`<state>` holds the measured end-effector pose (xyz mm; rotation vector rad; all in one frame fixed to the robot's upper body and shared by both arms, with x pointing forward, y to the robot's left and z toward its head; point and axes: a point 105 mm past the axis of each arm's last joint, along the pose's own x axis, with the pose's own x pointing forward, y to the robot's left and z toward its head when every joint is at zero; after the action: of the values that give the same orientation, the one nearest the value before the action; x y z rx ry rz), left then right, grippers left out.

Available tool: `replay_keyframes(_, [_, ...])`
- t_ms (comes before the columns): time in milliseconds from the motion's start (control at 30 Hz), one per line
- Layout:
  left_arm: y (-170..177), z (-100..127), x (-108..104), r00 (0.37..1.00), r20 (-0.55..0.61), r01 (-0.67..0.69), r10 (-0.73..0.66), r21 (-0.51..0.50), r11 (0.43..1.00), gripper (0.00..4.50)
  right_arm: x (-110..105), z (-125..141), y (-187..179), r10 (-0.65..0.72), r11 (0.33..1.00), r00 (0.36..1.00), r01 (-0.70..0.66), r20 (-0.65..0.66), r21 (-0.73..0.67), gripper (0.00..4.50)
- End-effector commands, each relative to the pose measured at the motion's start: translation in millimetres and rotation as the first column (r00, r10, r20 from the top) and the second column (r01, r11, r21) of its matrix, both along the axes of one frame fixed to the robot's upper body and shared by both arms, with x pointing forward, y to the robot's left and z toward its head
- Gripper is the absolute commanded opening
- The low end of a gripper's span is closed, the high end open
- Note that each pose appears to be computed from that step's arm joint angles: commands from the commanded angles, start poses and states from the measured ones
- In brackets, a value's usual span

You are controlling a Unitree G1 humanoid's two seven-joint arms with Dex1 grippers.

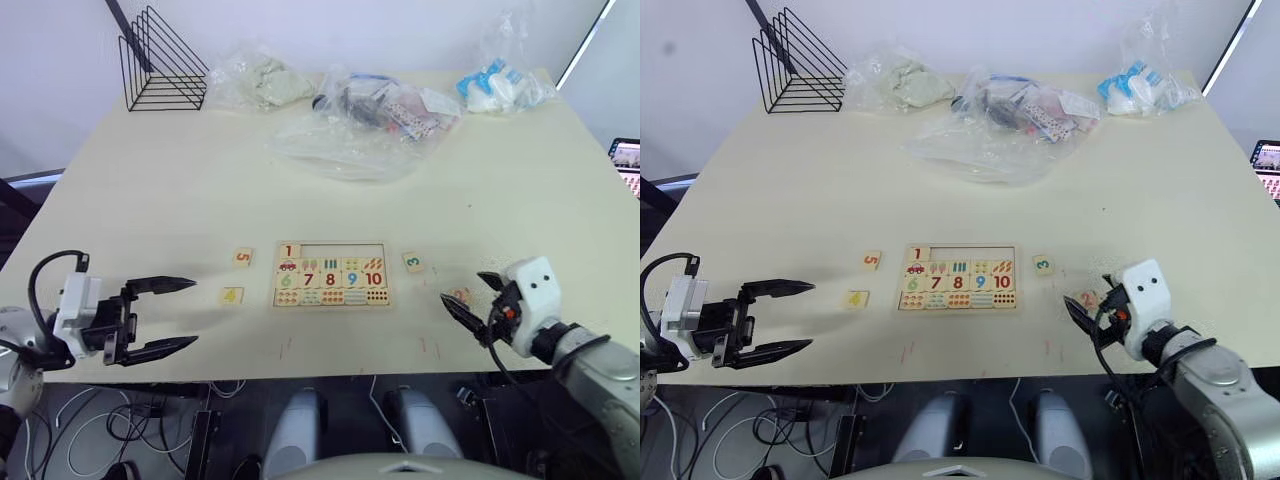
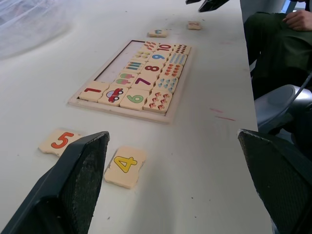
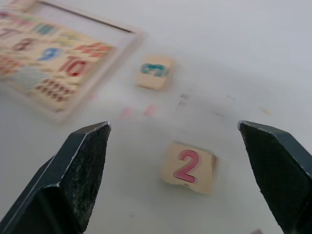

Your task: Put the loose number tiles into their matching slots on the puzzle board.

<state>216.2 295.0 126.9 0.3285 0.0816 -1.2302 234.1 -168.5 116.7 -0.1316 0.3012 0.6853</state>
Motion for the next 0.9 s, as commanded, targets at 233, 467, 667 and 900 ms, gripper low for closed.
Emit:
replay_keyframes(233, [2.2, 2.1, -3.2, 1.000, 0.020, 0.023, -0.023, 0.012, 1.000, 4.50, 12.2, 16.4, -15.6, 0.467, 0.879, 0.884, -0.460, 0.024, -0.127, 4.38])
replay_keyframes(467, [1.1, 1.2, -4.7, 0.999, 0.024, 0.022, -0.022, -0.003, 1.000, 4.50, 24.7, 3.6, -27.4, 0.690, 0.682, 0.722, -0.674, -0.056, -0.285, 4.38])
replay_keyframes(667, [-0.7, 4.4, -4.7, 0.999, 0.036, 0.028, -0.027, -0.013, 1.000, 4.50, 41.0, -5.9, -33.7, 0.768, 0.547, 0.628, -0.743, -0.121, -0.385, 4.38])
replay_keyframes(900, [-1.1, 8.6, -2.2, 0.998, 0.049, 0.029, -0.029, -0.013, 0.999, 4.50, 54.4, -13.8, -35.9, 0.807, 0.463, 0.570, -0.773, -0.156, -0.433, 4.38])
